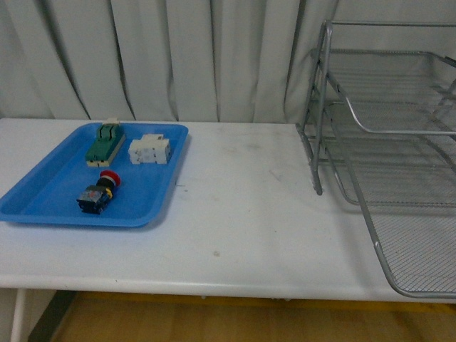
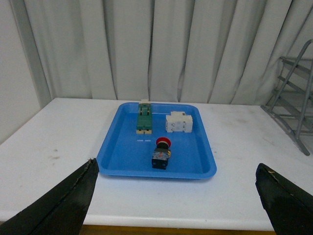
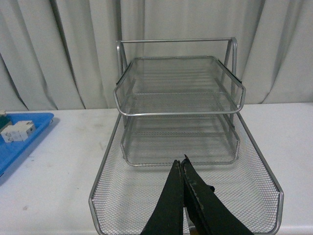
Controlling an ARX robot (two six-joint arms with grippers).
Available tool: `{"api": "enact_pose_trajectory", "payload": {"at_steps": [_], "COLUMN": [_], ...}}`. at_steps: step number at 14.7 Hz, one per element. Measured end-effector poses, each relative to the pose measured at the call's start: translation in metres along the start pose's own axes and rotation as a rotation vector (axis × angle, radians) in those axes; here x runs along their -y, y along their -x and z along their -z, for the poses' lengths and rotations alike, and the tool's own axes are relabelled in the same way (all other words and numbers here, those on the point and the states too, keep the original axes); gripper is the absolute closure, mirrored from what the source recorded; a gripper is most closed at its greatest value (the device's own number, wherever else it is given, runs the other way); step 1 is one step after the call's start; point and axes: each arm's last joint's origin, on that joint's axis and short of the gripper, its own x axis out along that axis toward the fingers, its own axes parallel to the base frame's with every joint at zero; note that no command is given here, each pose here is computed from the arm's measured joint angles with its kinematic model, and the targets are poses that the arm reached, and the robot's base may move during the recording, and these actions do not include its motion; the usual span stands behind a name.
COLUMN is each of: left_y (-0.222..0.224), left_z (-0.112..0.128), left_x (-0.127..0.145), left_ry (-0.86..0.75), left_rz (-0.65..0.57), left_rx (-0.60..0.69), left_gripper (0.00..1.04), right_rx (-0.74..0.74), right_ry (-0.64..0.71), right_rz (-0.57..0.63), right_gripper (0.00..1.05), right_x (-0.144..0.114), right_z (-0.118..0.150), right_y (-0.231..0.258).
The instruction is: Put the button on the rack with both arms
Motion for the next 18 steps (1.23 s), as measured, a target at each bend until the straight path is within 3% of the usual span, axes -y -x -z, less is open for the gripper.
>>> {"api": "enact_pose_trajectory", "payload": {"at_steps": [10, 12, 14, 18], "left_y": [0.0, 0.0, -0.009, -0.09], "left_z": [0.0, 0.0, -0.005, -0.024], "left_x": [0.0, 0.0, 0.007, 0.012], "left_ry": [0.0, 0.0, -0.15, -0.163], "left_rz": [0.0, 0.0, -0.124, -0.052], "left_rx": [0.0, 0.0, -0.315, -0.482], "left_gripper": [0.07, 0.07, 0.07, 0.07], "right_rx": [-0.008, -0.01, -0.01, -0.009], "right_ry": [0.001, 0.002, 0.003, 0.003], "right_rz": [0.007, 0.007, 0.005, 0.007], "right_gripper": [1.02, 0.81, 0.59, 0.13], "right_x": [0.0, 0.0, 0.0, 0.0], "right_z": [0.003, 0.003, 0.003, 0.003], "right_y": [0.021, 0.021, 0.021, 0.021]}}
